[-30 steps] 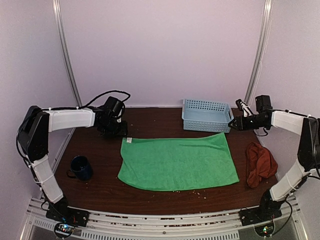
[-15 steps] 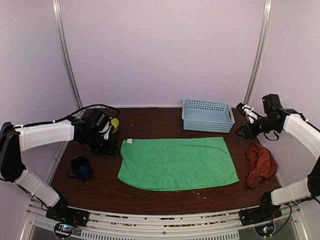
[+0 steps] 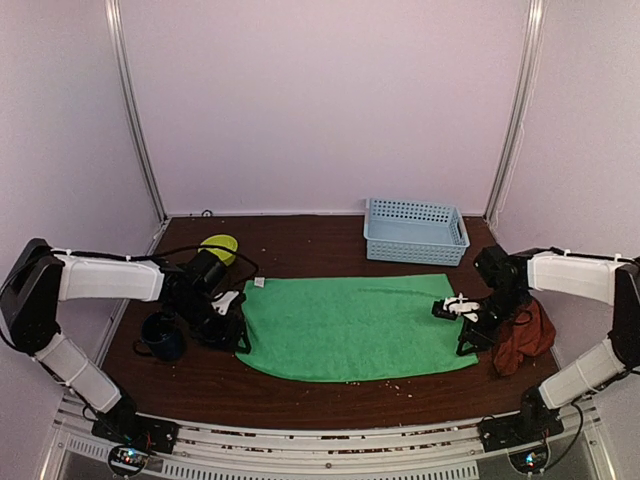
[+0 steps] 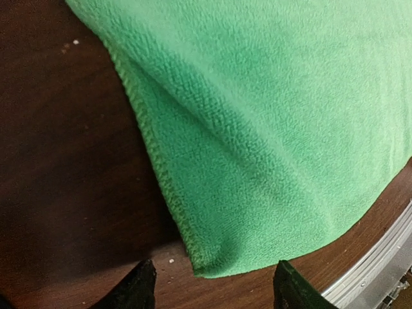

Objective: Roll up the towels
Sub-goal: Smooth out the towel at the center of the board.

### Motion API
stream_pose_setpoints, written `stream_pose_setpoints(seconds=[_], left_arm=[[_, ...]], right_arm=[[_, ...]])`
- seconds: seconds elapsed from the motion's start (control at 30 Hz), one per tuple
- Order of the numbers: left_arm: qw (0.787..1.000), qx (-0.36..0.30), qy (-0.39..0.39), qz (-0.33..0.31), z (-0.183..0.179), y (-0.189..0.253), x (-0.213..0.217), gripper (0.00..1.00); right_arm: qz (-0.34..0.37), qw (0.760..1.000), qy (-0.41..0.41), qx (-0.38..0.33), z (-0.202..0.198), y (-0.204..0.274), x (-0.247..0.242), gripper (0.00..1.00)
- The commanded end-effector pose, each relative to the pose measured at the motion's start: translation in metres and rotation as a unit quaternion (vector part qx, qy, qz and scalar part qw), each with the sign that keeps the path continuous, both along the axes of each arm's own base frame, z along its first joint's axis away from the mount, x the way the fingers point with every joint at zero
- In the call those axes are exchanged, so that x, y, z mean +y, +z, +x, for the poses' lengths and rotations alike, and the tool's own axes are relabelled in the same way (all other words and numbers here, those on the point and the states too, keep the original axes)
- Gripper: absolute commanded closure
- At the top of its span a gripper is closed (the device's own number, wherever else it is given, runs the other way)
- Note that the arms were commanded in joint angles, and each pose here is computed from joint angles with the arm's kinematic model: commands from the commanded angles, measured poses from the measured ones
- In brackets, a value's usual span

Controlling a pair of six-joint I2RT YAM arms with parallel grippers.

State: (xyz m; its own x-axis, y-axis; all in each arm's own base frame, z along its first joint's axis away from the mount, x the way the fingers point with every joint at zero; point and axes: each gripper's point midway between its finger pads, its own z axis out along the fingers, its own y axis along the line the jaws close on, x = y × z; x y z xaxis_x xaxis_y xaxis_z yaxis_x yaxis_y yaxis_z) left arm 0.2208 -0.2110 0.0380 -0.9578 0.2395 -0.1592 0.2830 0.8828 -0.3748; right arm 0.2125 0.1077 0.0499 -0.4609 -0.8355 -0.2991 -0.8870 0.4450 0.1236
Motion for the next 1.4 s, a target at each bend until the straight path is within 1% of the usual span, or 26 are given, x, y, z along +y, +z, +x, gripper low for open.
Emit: stream_pose_setpoints(seconds=[0.0, 0.07, 0.2, 0.3, 0.33, 0.37, 0.4, 0.43, 0.5, 0.53, 0.6, 0.67, 0.73, 0.77, 0.8, 0.83, 0.87, 0.9, 0.93, 0.97, 1.07, 1.17, 1.27, 1.33, 1.37], left_arm=[[0.999, -0.024, -0.027, -0.039, 0.004, -0.001, -0.019, 0.37], [0.997, -0.044, -0.048, -0.051, 0.005, 0.002, -0.027, 0.38], [0.989, -0.044, -0.098, -0.101, -0.007, 0.015, -0.048, 0.41], [0.975, -0.061, -0.138, -0.161, -0.014, 0.046, -0.070, 0.45], [0.970, -0.064, -0.147, -0.180, -0.016, 0.057, -0.076, 0.49], [0.965, -0.066, -0.154, -0.200, -0.016, 0.071, -0.082, 0.64], [0.964, -0.061, -0.156, -0.206, -0.017, 0.081, -0.084, 0.76], [0.966, -0.055, -0.151, -0.202, -0.017, 0.089, -0.084, 0.86], [0.976, -0.031, -0.133, -0.169, -0.020, 0.098, -0.074, 0.98], [0.981, -0.022, -0.124, -0.147, -0.022, 0.100, -0.066, 1.00], [0.993, -0.001, -0.083, -0.087, -0.024, 0.089, -0.045, 1.00], [0.998, 0.046, -0.027, -0.016, -0.028, 0.064, -0.016, 1.00], [0.997, 0.075, 0.009, 0.013, -0.030, 0.046, -0.002, 1.00], [0.997, 0.071, 0.024, 0.020, -0.027, 0.042, 0.001, 1.00], [0.997, 0.061, 0.032, 0.018, -0.021, 0.043, 0.001, 0.94], [0.998, 0.050, 0.041, 0.013, -0.015, 0.046, -0.001, 0.85], [0.998, 0.037, 0.052, 0.010, -0.009, 0.050, 0.000, 0.78], [0.998, 0.029, 0.056, 0.008, -0.006, 0.054, 0.000, 0.63], [0.998, 0.023, 0.061, 0.014, -0.005, 0.055, 0.003, 0.51], [0.998, 0.022, 0.055, 0.019, -0.006, 0.053, 0.005, 0.46], [0.999, 0.041, 0.029, 0.016, -0.021, 0.033, 0.007, 0.42], [1.000, 0.021, 0.011, -0.002, -0.022, 0.018, 0.005, 0.39], [1.000, -0.005, -0.002, -0.004, -0.010, 0.012, 0.000, 0.39], [1.000, 0.001, -0.014, -0.006, -0.007, 0.007, -0.005, 0.41], [0.999, 0.007, -0.026, -0.024, -0.008, 0.006, -0.013, 0.42]], right_arm=[[-0.024, 1.000, 0.012, -0.005, 0.004, -0.012, -0.002, 0.58], [-0.032, 0.999, 0.010, -0.006, 0.006, -0.016, -0.004, 0.58], [-0.032, 0.999, 0.008, 0.004, 0.002, -0.026, -0.004, 0.58], [-0.035, 0.999, 0.004, 0.007, 0.002, -0.035, -0.005, 0.58], [-0.037, 0.999, 0.002, 0.008, 0.003, -0.038, -0.005, 0.59], [-0.038, 0.999, 0.000, 0.011, 0.003, -0.040, -0.006, 0.59], [-0.040, 0.999, -0.003, 0.013, 0.004, -0.042, -0.006, 0.59], [-0.040, 0.999, -0.005, 0.016, 0.004, -0.043, -0.006, 0.60], [-0.038, 0.999, -0.006, 0.019, 0.004, -0.043, -0.005, 0.60], [-0.036, 0.999, -0.005, 0.019, 0.004, -0.042, -0.004, 0.60], [-0.034, 0.999, -0.005, 0.014, 0.006, -0.041, -0.003, 0.60], [-0.034, 0.999, -0.006, 0.013, 0.008, -0.042, -0.003, 0.60], [-0.034, 0.999, -0.009, 0.015, 0.010, -0.042, -0.003, 0.60], [-0.036, 0.999, -0.012, 0.015, 0.011, -0.044, -0.003, 0.61], [-0.039, 0.999, -0.016, 0.014, 0.011, -0.045, -0.004, 0.61], [-0.045, 0.999, -0.021, 0.010, 0.013, -0.047, -0.006, 0.62], [-0.052, 0.998, -0.023, 0.007, 0.014, -0.049, -0.009, 0.62], [-0.056, 0.998, -0.023, 0.010, 0.012, -0.050, -0.010, 0.62], [-0.063, 0.998, -0.023, 0.008, 0.012, -0.051, -0.013, 0.63], [-0.071, 0.997, -0.025, 0.005, 0.013, -0.052, -0.015, 0.63], [-0.082, 0.996, -0.044, 0.002, 0.013, -0.051, -0.021, 0.64], [-0.091, 0.994, -0.054, -0.002, 0.013, -0.049, -0.025, 0.64], [-0.110, 0.992, -0.059, 0.005, 0.007, -0.049, -0.032, 0.63], [-0.124, 0.990, -0.062, 0.005, 0.003, -0.049, -0.039, 0.63], [-0.130, 0.990, -0.062, 0.001, 0.002, -0.048, -0.042, 0.63]])
